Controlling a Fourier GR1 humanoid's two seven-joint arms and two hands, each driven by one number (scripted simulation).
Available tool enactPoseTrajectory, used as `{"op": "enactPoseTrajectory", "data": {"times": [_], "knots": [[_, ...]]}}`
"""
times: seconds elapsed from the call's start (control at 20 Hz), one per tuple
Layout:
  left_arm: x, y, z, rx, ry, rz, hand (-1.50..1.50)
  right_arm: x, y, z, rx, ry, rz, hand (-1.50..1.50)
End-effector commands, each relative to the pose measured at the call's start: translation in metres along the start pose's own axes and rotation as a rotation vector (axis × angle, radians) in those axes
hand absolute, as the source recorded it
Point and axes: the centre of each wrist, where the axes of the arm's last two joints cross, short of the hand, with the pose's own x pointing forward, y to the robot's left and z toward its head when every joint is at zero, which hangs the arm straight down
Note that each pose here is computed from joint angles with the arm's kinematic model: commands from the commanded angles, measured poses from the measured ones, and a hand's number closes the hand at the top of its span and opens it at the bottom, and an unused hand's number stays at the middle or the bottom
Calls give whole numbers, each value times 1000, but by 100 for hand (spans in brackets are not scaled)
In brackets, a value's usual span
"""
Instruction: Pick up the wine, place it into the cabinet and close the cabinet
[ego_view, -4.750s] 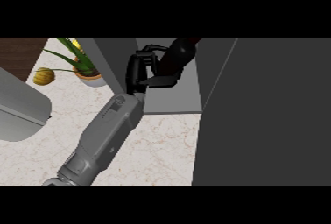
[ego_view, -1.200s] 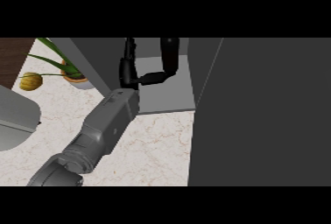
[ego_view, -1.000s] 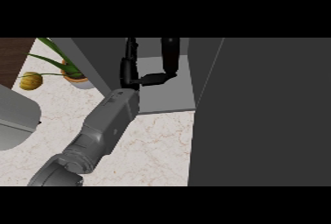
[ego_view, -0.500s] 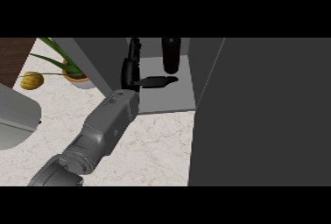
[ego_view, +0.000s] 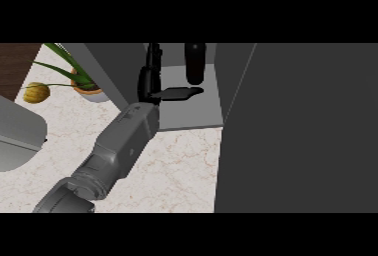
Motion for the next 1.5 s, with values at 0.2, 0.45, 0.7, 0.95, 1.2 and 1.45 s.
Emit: {"op": "enactPoseTrajectory", "data": {"times": [0.2,0.45,0.7,0.95,1.2,1.45], "knots": [[-14,11,17,42,45,64,-150,14,8,11,7,4,-22,-150],[-25,15,37,40,42,53,-150,8,-10,4,-9,-3,1,-150],[-18,-7,57,0,73,70,-150,13,2,18,-39,4,6,-150],[-7,-36,109,-30,54,89,-150,11,4,18,-51,7,12,-150],[19,-45,131,-54,14,90,-150,17,-6,23,-77,-15,31,-150],[46,-55,172,-43,2,156,-150,5,-5,16,-85,-5,29,-150]]}}
